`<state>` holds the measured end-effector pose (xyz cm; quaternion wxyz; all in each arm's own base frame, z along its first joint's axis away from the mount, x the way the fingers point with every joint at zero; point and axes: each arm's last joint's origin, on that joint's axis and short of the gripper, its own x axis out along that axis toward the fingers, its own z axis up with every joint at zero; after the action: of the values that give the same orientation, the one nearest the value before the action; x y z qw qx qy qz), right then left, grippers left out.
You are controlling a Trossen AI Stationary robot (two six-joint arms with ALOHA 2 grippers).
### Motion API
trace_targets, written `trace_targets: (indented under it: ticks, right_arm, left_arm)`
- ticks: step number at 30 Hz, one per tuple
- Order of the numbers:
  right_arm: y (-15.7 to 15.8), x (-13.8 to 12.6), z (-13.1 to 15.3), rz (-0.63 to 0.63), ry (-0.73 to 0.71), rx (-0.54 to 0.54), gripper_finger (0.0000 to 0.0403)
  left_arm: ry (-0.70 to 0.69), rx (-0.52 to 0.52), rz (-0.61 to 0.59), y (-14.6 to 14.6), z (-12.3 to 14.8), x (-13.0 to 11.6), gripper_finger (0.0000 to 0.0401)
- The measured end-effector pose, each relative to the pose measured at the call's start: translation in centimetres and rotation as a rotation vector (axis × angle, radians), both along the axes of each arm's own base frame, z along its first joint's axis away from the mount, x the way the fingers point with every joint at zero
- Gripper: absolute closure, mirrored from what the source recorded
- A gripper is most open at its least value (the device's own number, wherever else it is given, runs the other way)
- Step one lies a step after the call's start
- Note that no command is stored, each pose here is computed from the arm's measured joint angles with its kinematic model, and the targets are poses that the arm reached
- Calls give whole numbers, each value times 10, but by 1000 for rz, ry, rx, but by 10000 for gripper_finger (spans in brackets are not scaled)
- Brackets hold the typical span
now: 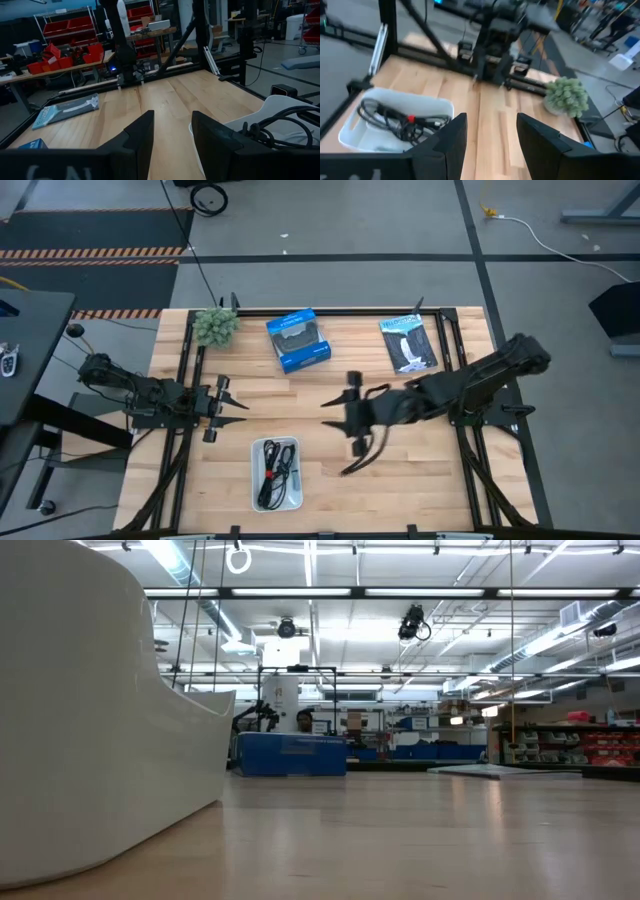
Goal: Pick and place USB-C Cables
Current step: Return to Home Position
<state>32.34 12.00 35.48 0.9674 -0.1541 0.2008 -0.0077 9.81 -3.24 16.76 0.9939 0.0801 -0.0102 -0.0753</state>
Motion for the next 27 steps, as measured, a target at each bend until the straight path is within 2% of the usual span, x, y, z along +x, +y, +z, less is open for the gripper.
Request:
trace_targets:
  ticks: [9, 14, 20, 27]
  right_arm:
    - [-37, -67, -24, -43, -238, 120, 225]
    - [-59, -98, -37, -86, -286, 166, 225]
    - [-80, -124, -55, -93, -310, 227, 225]
    - [-92, -144, -81, -68, -387, 268, 225]
  left_arm:
    - [0, 0, 0, 0, 0, 0, 259]
    - [0, 0, 0, 0, 0, 0, 259]
    - [0, 0, 0, 0, 0, 0, 259]
    - [0, 0, 0, 0, 0, 0, 259]
